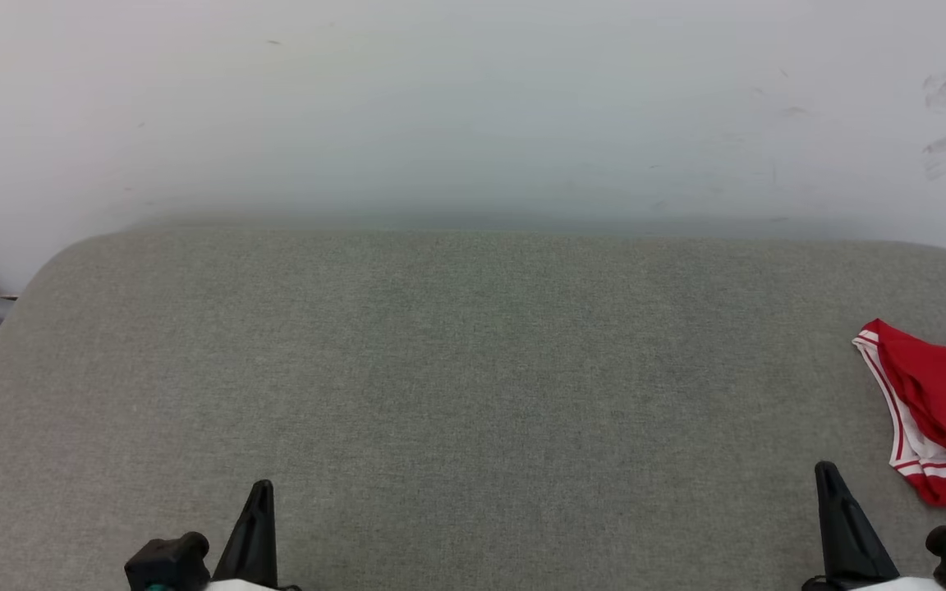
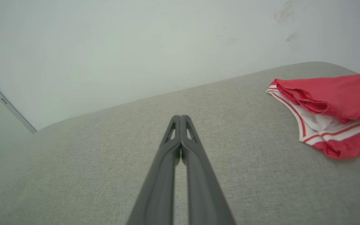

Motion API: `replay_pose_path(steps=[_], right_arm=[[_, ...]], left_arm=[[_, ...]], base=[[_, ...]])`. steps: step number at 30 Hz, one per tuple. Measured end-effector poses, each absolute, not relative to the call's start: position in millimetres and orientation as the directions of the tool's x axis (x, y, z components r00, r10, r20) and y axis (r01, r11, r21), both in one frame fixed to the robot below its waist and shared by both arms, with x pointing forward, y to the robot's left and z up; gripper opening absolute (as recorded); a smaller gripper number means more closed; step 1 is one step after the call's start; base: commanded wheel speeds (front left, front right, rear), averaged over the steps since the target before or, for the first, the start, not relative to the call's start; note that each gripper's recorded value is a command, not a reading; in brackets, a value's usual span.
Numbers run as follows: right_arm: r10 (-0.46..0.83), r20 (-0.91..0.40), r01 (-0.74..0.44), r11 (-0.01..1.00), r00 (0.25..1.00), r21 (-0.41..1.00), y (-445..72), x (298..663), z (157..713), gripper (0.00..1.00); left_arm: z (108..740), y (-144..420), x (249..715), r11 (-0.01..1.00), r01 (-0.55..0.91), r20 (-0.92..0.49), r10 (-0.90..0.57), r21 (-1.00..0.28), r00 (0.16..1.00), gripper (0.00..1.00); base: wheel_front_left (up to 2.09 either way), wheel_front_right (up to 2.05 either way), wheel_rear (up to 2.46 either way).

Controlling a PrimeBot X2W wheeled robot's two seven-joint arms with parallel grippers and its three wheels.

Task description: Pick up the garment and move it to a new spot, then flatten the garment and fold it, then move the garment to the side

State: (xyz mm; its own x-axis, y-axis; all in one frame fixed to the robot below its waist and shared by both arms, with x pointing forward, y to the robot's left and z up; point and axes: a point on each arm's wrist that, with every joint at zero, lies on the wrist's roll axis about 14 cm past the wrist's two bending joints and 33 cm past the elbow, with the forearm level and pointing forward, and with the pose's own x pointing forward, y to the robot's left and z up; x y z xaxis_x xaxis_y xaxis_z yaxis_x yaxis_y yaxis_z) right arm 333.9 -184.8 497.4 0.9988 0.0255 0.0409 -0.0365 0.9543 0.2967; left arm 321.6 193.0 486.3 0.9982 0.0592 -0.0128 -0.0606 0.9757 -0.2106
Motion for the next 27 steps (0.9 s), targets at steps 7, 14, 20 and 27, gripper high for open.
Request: replay_pose_path(steps=[7,14,20,27], right_arm=[[0.004,0.034,-0.018,0.911,0.999,0.412,-188.4,340.8,499.1,0.00],[-0.012,0.016,0.002,0.850,1.000,0.527,-191.3,346.4,497.9,0.00],[-0.020,0.006,0.012,0.806,1.000,0.591,-193.0,349.2,497.1,0.00],[-0.027,-0.005,0.023,0.744,1.000,0.668,-194.9,353.3,496.6,0.00]], left_arm=[[484.6,196.4,327.3,0.939,-0.079,-0.038,0.070,-0.335,0.997,0.00],[483.2,200.8,333.3,0.882,-0.101,-0.061,0.082,-0.461,0.995,0.00],[482.6,201.4,336.8,0.840,-0.107,-0.073,0.080,-0.532,0.994,0.00],[484.0,203.2,342.2,0.777,-0.112,-0.079,0.080,-0.619,0.994,0.00]], base=[[0.00,0.00,0.00],[0.00,0.00,0.00],[0.00,0.00,0.00],[0.00,0.00,0.00]])
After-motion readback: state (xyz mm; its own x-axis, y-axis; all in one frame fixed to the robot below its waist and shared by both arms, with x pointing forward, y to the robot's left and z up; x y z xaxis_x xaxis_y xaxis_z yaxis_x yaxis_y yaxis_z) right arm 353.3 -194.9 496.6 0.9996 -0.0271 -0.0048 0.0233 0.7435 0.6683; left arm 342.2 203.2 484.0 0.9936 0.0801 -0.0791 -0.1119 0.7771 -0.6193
